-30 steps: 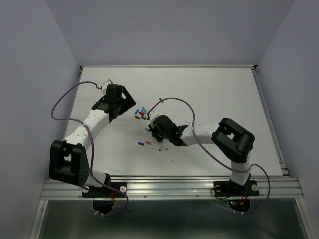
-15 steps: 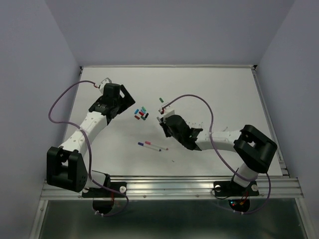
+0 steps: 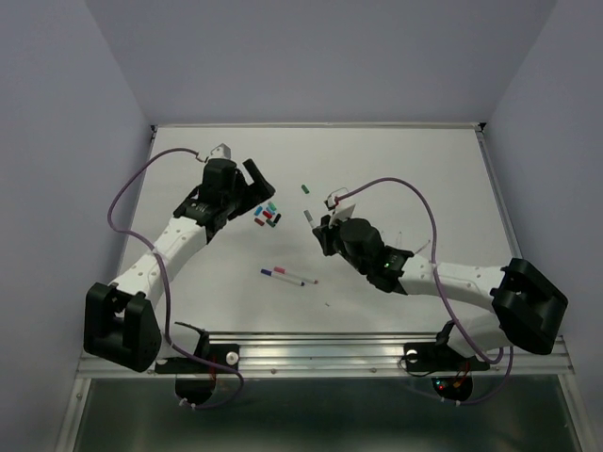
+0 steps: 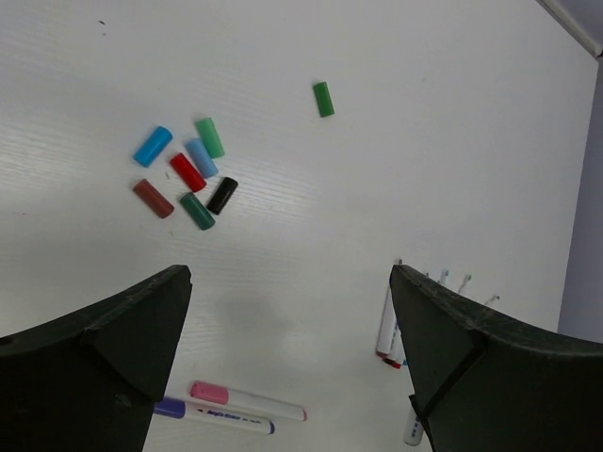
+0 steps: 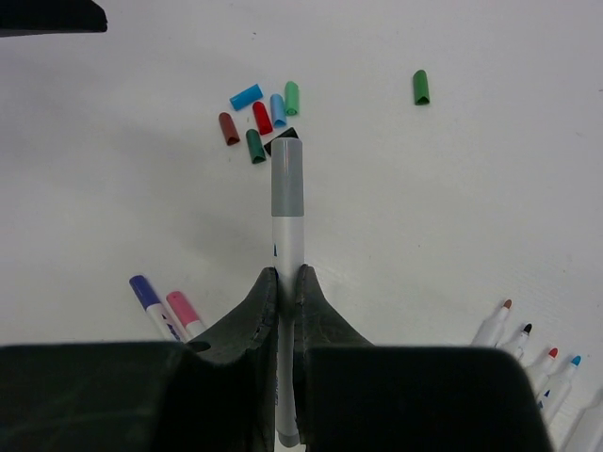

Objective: Open the pen caps

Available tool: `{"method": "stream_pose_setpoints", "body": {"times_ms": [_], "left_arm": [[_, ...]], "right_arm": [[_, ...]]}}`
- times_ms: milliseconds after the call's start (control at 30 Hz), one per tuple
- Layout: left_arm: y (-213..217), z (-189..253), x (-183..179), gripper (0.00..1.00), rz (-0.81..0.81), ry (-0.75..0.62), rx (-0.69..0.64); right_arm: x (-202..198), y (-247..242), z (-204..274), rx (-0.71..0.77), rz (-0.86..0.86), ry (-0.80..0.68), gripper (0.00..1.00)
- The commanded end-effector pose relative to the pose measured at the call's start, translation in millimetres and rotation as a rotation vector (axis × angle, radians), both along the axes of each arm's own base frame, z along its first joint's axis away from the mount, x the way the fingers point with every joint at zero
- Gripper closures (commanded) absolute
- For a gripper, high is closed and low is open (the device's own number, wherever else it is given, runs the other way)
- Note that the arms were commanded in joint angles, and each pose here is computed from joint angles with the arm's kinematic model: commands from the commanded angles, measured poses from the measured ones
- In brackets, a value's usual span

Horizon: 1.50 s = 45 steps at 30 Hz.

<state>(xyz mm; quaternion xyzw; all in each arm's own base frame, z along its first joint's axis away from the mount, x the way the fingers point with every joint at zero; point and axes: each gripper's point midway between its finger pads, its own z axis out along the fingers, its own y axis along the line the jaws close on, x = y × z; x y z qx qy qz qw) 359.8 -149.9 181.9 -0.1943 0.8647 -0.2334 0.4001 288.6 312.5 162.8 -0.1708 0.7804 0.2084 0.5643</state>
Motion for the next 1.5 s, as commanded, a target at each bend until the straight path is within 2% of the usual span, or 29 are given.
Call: {"method": "stream_pose_setpoints", "body": {"times_ms": [0,233,533,900,1333,1433,1467], "left_arm": [[-21.1,26.4,-1.8,0.01,-0.080,-0.097,-0.028],[-47.0,28.9,-7.3,0.01,-0.166,-0.111,-0.050],[-90.2,35.1,-13.3,0.01,-0.309,-0.119,-0.164],[-110.1,33.5,-18.4,0.03,-0.356,-0.107,-0.186],[-115.4,29.1,-19.4,0.29,-0.361,-0.089,-0.192],[-116.4,31.0,-19.7,0.41,-0.364,-0.094,-0.191],[-116.4,31.4,-20.4,0.49,-0.366,-0.097,-0.189]], "right_arm": [[0.9,0.1,16.6,0.048,-0.008,-0.028,0.99],[-0.9,1.7,31.5,0.089,0.002,-0.045,0.99],[3.9,14.6,37.6,0.111,0.020,-0.047,0.99],[16.9,24.6,44.9,0.106,0.003,-0.079,0.99],[26.4,31.0,58.3,0.115,-0.007,-0.124,0.99],[27.8,33.4,59.5,0.106,0.000,-0.131,0.99],[28.9,35.0,58.2,0.092,0.006,-0.136,0.99]]}}
